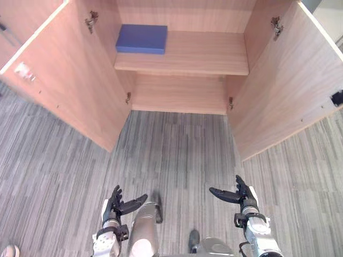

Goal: Walk over to the cabinet, pick up the folder, carry it to the office cabinet, place the folder inside the office cabinet, then close the office cabinet door

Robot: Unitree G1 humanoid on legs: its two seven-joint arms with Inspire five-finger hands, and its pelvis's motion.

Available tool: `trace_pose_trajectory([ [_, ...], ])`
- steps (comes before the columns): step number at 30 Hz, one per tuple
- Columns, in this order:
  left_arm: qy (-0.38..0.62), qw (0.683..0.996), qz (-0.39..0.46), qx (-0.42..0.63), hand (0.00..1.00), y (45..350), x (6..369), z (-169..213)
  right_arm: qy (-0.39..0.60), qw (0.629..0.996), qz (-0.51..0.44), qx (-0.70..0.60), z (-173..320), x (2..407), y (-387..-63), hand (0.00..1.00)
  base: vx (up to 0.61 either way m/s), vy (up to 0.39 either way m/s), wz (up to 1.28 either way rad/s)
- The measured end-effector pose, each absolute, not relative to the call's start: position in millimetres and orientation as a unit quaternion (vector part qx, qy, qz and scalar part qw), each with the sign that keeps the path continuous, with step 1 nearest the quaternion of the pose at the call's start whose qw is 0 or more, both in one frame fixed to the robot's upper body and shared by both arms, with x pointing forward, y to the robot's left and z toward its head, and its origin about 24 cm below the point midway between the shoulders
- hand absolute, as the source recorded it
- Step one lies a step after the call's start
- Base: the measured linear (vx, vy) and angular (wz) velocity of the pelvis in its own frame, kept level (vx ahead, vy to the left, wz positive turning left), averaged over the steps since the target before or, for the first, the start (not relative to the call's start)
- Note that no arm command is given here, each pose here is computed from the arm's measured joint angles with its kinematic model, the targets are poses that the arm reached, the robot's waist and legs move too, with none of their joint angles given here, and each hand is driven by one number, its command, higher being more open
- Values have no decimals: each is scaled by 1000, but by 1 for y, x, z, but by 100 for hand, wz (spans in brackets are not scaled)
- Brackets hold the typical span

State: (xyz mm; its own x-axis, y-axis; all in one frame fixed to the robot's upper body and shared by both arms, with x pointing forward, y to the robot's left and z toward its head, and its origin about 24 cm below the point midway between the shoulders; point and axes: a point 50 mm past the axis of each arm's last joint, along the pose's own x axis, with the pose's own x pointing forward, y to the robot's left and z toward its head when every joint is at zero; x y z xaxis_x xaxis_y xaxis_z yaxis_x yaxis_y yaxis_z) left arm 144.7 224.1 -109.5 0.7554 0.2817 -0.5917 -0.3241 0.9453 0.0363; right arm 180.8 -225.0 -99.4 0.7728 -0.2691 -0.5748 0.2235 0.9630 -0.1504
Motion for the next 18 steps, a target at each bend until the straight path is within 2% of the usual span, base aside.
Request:
trace_pose_trajectory([
  [5,311,936,165,-28,100,228,144,-109,328,936,-122,-31,-106,173,-219,100,657,212,-21],
  [9,300,939,167,-12,100,238,150,-104,336,936,-89,-45,-109,174,-206,100,545,18,-3],
  [12,297,939,170,-12,100,241,151,-103,338,937,-79,-49,-110,174,-204,100,500,-176,25],
  [14,308,936,171,-5,100,245,145,-106,358,928,-88,-52,-117,156,-209,100,563,-244,36],
  [18,328,930,158,-49,100,215,147,-118,373,919,-116,-59,-118,150,-226,100,475,-228,18],
])
